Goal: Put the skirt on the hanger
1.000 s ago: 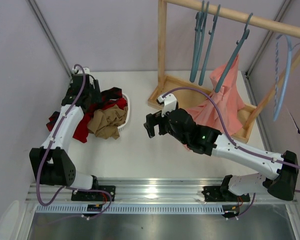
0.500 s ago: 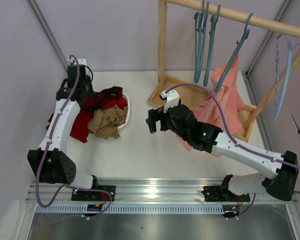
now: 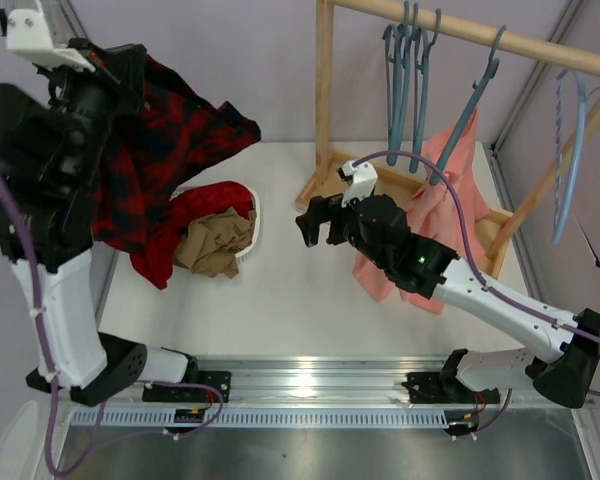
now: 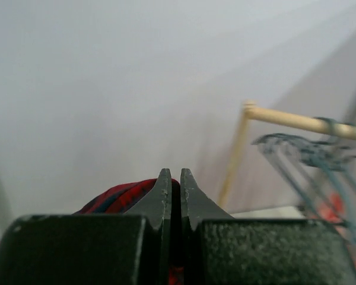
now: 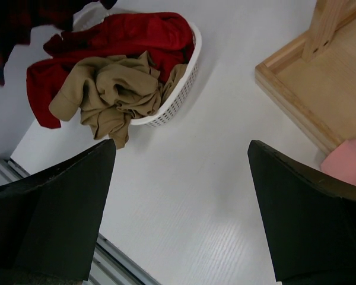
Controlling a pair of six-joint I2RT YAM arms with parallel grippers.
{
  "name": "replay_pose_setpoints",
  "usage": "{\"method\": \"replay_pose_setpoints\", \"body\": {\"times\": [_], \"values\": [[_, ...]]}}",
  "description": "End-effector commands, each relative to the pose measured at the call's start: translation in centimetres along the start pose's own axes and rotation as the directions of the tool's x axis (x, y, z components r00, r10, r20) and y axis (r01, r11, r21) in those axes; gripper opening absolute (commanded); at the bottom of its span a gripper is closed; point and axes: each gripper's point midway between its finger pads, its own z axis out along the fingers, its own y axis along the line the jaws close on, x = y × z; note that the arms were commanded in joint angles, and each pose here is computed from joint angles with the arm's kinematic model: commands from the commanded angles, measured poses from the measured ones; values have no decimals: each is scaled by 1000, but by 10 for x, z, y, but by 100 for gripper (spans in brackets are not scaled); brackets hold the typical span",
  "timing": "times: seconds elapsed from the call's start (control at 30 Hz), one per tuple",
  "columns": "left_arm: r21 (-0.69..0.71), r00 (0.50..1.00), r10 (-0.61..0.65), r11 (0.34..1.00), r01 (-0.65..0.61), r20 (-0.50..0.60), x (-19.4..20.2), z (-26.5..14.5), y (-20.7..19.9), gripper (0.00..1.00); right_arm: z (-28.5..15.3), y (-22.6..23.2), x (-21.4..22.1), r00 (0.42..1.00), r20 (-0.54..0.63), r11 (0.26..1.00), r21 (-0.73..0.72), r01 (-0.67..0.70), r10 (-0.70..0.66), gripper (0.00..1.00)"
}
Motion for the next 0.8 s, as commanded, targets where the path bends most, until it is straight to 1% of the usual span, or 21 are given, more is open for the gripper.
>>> {"method": "replay_pose_setpoints", "body": {"times": [0.0, 0.03, 0.07, 0.13, 0.17, 0.23, 0.27, 0.3, 0.33, 0.37, 0.4, 0.43, 0.47, 0.5, 0.57, 0.6, 0.63, 0.67, 0.7, 0.73, 0.77], "values": [[271, 991, -100, 960, 71, 93, -38, -36, -60, 0, -15, -5, -49, 991, 99, 995, 38, -92, 88, 99], [336, 996, -89, 938, 80, 10, -5, -31, -76, 0, -17, -5, -51, 990, 102, 994, 37, -105, 101, 99], [395, 994, -110, 913, 100, 2, -7, -49, -89, 0, -24, -6, -60, 985, 122, 992, 31, -123, 119, 99], [423, 983, -89, 894, 150, -160, 61, -47, -102, 0, -32, -8, -62, 984, 123, 991, 29, -130, 125, 99], [438, 969, -86, 880, 183, -233, 91, -59, -112, 0, -37, -8, -63, 984, 122, 991, 28, -134, 129, 99], [436, 955, -103, 873, 221, -278, 117, -69, -120, 0, -49, -12, -63, 983, 113, 988, 36, -148, 143, 99], [422, 907, -75, 867, 264, -414, 184, -79, -133, 0, -52, -14, -60, 984, 103, 987, 44, -154, 148, 99], [447, 914, -106, 846, 290, -392, 178, -92, -139, 0, -57, -17, -56, 984, 89, 986, 53, -159, 153, 99], [473, 907, -108, 824, 311, -407, 187, -103, -148, 0, -60, -18, -54, 985, 81, 986, 56, -158, 154, 99], [492, 862, -53, 803, 337, -504, 240, -126, -164, 0, -62, -21, -51, 985, 73, 985, 64, -161, 157, 99], [511, 865, -54, 788, 343, -498, 239, -140, -165, 0, -64, -23, -44, 987, 49, 985, 74, -155, 152, 99], [509, 846, -20, 791, 340, -533, 261, -153, -167, 0, -67, -24, -42, 988, 41, 985, 77, -155, 152, 99], [480, 827, 2, 815, 325, -563, 279, -163, -166, 0, -68, -23, -40, 988, 29, 985, 71, -155, 153, 99], [447, 793, 35, 841, 305, -608, 296, -173, -157, 0, -69, -22, -36, 989, 13, 987, 63, -148, 148, 99], [374, 741, 51, 885, 277, -669, 318, -181, -143, 0, -69, -15, -22, 992, -37, 992, 25, -121, 122, 99], [281, 723, 52, 939, 200, -689, 326, -180, -120, 0, -70, -15, -14, 992, -59, 994, 20, -107, 108, 99], [215, 715, 36, 963, 161, -698, 331, -179, -106, 0, -67, -17, 2, 991, -95, 996, 23, -91, 93, 99], [139, 693, 18, 983, 119, -720, 337, -183, -89, 0, -68, -10, 13, 990, -122, 998, -8, -65, 64, 99], [77, 712, 1, 994, 75, -702, 331, -179, -74, 0, -67, -8, 24, 989, -142, 999, -18, -50, 47, 99], [36, 720, -26, 997, 71, -694, 325, -178, -65, 0, -65, -10, 48, 983, -185, 1000, -18, -23, 19, 99], [0, 719, -38, 999, 53, -694, 325, -179, -56, 0, -65, -4, 60, 980, -199, 999, -41, -3, -6, 99]]}}
